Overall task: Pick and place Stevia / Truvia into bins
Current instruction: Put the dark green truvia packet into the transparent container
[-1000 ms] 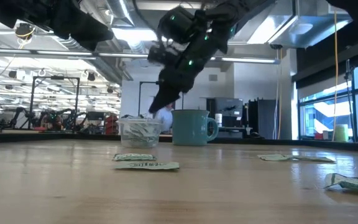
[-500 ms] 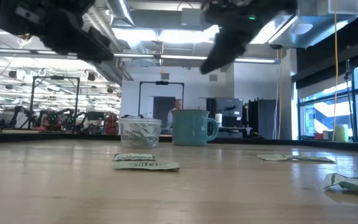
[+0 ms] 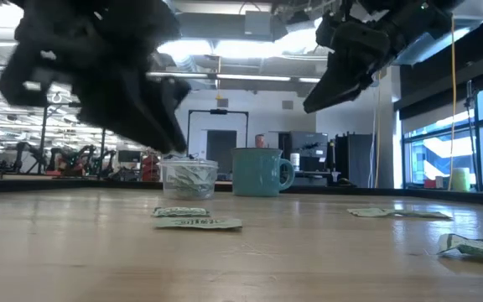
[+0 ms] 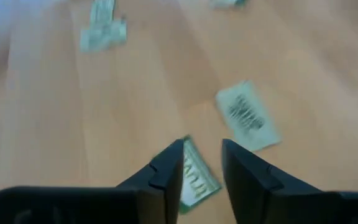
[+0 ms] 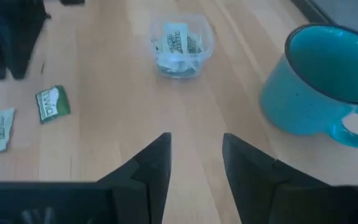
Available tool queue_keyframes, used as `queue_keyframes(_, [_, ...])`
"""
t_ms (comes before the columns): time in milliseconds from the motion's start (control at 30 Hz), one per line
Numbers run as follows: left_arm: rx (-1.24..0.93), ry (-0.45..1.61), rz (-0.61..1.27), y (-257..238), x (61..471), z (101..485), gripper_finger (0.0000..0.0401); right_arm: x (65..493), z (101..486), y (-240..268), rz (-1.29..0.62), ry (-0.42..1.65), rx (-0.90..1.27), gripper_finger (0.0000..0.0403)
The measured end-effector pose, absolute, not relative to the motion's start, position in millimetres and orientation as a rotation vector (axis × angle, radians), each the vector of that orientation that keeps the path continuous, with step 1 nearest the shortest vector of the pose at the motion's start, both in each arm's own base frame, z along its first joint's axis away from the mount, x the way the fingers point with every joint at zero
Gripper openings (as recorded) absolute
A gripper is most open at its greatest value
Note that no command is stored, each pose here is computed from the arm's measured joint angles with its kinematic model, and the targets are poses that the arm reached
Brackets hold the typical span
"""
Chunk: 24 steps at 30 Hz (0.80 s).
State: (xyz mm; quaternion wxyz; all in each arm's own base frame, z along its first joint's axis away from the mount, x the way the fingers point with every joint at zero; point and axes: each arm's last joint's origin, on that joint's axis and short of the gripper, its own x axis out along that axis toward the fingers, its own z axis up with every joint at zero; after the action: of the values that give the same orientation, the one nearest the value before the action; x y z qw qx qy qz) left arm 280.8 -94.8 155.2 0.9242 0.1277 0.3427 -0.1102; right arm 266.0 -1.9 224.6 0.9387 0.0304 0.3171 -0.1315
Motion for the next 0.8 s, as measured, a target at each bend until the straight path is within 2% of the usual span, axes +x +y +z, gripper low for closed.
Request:
queue_keyframes(167, [0.294, 0.855, -0.157, -102, 296, 138, 0.0102, 266, 226, -2, -0.266, 0.637, 0.060, 0.0147])
queue_keyframes(533, [0.260, 0.961, -0.080, -105, 303, 118, 0.0098, 266, 226, 5, -0.242, 0.637, 0.053, 0.0147])
queue_keyframes(800, [0.228, 0.984, -0.110, -105, 301, 116, 0.0035, 266, 226, 6, -0.235, 0.639, 0.050, 0.0147])
